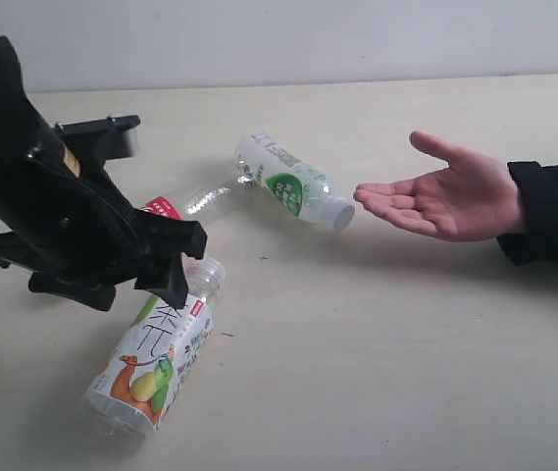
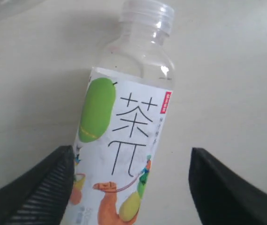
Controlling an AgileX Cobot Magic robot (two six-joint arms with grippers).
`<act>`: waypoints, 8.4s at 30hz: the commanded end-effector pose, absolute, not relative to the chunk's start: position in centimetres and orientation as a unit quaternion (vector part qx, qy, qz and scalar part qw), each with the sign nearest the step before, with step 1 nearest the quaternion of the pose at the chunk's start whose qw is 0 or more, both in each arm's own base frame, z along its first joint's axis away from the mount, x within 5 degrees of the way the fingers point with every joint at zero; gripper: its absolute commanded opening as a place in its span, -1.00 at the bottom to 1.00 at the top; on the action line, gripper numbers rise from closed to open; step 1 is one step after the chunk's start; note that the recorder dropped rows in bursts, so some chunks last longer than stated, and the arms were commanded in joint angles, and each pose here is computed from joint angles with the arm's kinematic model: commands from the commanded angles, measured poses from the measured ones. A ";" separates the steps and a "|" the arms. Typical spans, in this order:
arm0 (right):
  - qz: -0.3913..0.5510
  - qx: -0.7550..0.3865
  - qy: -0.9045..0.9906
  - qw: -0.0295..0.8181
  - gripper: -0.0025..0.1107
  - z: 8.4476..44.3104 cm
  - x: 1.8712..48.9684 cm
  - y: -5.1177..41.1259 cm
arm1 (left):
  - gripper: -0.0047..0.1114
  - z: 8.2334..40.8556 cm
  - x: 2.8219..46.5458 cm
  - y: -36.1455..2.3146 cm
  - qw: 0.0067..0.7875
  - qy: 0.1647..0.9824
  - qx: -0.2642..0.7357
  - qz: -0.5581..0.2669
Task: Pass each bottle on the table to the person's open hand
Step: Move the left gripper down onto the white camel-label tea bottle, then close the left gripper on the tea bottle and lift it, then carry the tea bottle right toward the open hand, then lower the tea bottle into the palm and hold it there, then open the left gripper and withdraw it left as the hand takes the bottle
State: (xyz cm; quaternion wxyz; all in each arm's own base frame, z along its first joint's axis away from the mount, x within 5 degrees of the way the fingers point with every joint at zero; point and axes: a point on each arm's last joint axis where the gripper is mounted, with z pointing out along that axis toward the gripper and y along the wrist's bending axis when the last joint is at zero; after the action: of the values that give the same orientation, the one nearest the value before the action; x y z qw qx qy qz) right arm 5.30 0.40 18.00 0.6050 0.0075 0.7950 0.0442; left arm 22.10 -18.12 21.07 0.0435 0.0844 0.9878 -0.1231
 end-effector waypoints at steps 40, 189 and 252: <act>0.044 0.006 0.791 0.610 -0.96 18.2 5.3 0.4 | -0.91 22.6 23.5 -20.4 0.052 0.966 0.227 -0.113; 0.042 0.005 0.792 0.609 -0.96 18.2 5.3 0.4 | 0.25 15.9 26.9 -42.4 0.384 0.178 0.891 0.162; 0.044 0.006 0.792 0.609 -0.96 18.2 5.3 0.4 | 0.66 23.9 24.7 -38.4 0.287 0.240 0.916 0.145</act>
State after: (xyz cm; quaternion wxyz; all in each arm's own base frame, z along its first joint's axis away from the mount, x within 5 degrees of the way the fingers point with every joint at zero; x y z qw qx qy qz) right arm 5.30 0.40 18.01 0.6057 0.0075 0.7944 0.0442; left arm 25.04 -39.12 22.96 0.3103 0.9126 0.2216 0.1475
